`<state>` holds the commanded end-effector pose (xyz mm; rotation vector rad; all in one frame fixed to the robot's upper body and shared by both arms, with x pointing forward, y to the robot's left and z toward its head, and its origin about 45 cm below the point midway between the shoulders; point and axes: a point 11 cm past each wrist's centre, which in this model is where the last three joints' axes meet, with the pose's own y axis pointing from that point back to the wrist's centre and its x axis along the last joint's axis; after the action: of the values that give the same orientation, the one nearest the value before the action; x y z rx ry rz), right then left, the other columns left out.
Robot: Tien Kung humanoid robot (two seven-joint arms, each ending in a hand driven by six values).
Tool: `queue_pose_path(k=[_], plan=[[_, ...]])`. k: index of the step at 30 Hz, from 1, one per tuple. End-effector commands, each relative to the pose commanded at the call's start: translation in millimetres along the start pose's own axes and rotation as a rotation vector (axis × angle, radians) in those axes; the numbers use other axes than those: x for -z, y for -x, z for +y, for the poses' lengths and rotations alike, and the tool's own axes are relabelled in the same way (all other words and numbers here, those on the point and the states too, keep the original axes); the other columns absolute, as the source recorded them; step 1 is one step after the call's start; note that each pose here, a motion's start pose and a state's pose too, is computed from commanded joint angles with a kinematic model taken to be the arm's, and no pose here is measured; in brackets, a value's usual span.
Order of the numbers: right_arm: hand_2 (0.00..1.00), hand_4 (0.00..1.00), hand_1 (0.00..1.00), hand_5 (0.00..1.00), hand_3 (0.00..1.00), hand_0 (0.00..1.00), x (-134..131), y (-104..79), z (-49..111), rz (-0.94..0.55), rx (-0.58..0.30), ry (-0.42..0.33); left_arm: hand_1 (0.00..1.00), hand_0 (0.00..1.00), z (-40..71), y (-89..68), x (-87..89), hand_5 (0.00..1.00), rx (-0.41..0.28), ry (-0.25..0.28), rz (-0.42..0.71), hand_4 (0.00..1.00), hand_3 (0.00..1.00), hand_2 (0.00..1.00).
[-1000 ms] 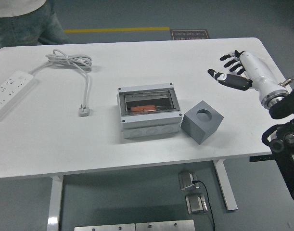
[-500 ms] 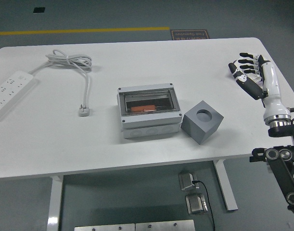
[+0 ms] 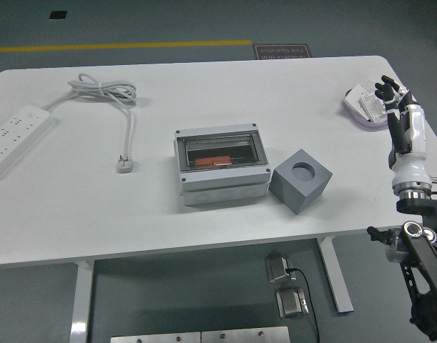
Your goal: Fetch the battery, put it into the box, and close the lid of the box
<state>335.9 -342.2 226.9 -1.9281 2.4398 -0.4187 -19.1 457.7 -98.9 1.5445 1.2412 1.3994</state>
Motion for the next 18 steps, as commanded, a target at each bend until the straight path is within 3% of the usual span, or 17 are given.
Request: queue_pose_path(k=[3, 4, 9, 10, 15, 16, 18], plan=[[0.950, 0.998, 0.960, 0.998, 0.974, 0.998, -1.6, 0.3, -0.9, 0.012, 0.017, 0.021, 0.782, 0.701, 0.0, 4.4, 3.4, 0.264, 0.050, -0.020, 0.003, 0.826, 0.806, 0.805], [0.998, 0.998, 0.998, 0.998, 0.998, 0.998, -2.4, 0.3, -1.0, 0.015, 0.023, 0.028, 0.903, 0.812, 0.1, 5.7, 4.3, 0.577, 0.065, -0.026, 0.005, 0.954, 0.998, 0.949], [0.998, 0.998, 0.998, 0.998, 0.998, 0.998, -5.3, -1.1, -1.0, 0.022, 0.037, 0.052, 0.903, 0.812, 1.0, 10.8, 8.1, 0.577, 0.136, -0.055, 0.035, 0.954, 0.998, 0.949], [0.998, 0.998, 0.998, 0.998, 0.998, 0.998, -5.5, -1.2, -1.2, 0.024, 0.041, 0.056, 0.996, 0.934, 1.2, 10.9, 8.6, 0.883, 0.144, -0.059, 0.039, 0.998, 0.998, 0.998], [0.998, 0.998, 0.998, 0.998, 0.998, 0.998, -6.8, -1.0, -2.6, 0.011, 0.066, 0.078, 0.996, 0.934, 2.0, 8.8, 10.2, 0.883, 0.173, -0.062, 0.064, 0.998, 0.998, 0.998], [0.998, 0.998, 0.998, 0.998, 0.998, 0.998, -6.4, -1.5, -3.0, 0.013, 0.068, 0.079, 0.998, 0.998, 2.0, 8.1, 10.5, 0.998, 0.175, -0.061, 0.068, 0.998, 0.998, 0.998], [0.998, 0.998, 0.998, 0.998, 0.998, 0.998, -4.3, -3.1, -3.9, 0.032, 0.065, 0.076, 0.998, 0.998, 2.0, 6.9, 11.3, 0.998, 0.177, -0.060, 0.073, 0.998, 0.998, 0.998]])
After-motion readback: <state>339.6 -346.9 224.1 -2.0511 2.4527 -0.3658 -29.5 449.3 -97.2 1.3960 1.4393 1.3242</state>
